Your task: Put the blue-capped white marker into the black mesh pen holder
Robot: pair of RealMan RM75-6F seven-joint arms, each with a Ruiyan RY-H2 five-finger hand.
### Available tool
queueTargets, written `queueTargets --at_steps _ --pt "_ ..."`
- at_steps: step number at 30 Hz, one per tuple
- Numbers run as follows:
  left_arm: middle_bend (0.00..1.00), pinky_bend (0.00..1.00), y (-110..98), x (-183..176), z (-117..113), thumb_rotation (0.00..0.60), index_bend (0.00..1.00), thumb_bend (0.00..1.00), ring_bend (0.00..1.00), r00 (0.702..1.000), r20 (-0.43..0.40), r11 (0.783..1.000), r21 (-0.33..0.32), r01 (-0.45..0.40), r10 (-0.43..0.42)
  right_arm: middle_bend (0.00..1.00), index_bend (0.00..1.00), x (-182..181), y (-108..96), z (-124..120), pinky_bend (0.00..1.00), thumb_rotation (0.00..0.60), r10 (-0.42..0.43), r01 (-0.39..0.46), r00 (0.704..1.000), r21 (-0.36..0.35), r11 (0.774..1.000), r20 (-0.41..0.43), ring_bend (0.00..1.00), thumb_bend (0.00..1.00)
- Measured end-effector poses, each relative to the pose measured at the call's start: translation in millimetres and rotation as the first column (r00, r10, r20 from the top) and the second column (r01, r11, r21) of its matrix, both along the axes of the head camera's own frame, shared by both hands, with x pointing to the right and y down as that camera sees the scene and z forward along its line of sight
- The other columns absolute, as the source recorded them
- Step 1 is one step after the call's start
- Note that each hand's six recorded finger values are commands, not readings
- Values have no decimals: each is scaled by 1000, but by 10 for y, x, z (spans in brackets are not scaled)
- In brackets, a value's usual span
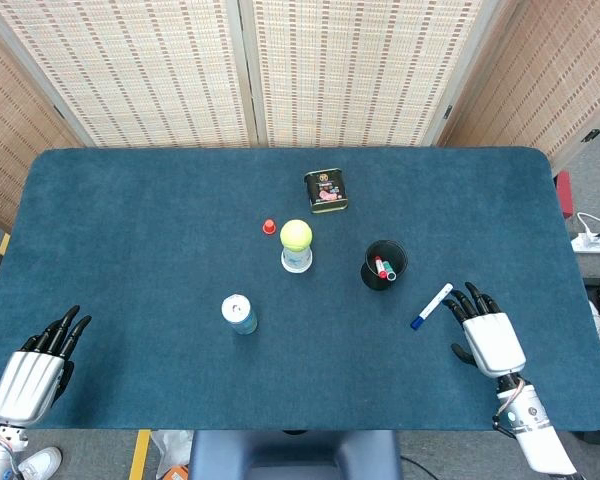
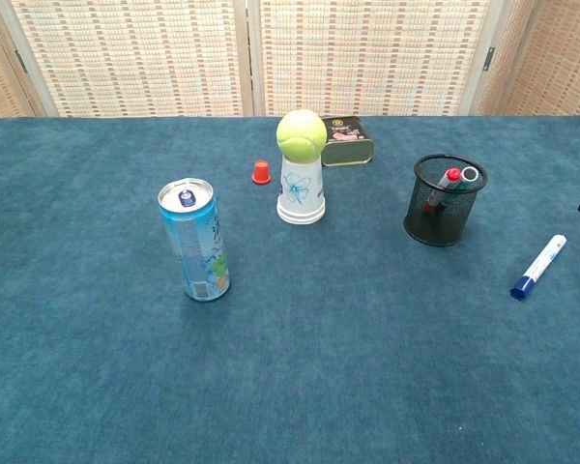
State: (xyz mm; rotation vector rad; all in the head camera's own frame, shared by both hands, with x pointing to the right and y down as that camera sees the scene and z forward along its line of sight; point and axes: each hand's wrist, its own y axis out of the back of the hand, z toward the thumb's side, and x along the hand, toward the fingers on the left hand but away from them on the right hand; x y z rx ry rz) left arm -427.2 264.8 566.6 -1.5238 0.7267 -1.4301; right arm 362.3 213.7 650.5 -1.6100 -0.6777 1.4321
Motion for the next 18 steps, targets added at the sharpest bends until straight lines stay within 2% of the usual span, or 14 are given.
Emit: queueTargets --at_steps 13,18 --pt "0 411 5 2 -2 600 104 457 169 1000 -1 1000 1 -1 1 155 261 5 -35 34 213 600 -22 22 1000 6 1000 10 71 118" --pt "0 411 2 -12 -9 600 104 456 169 1000 -3 1000 1 7 -7 158 313 14 -75 126 213 600 -59 59 998 7 998 -12 112 118"
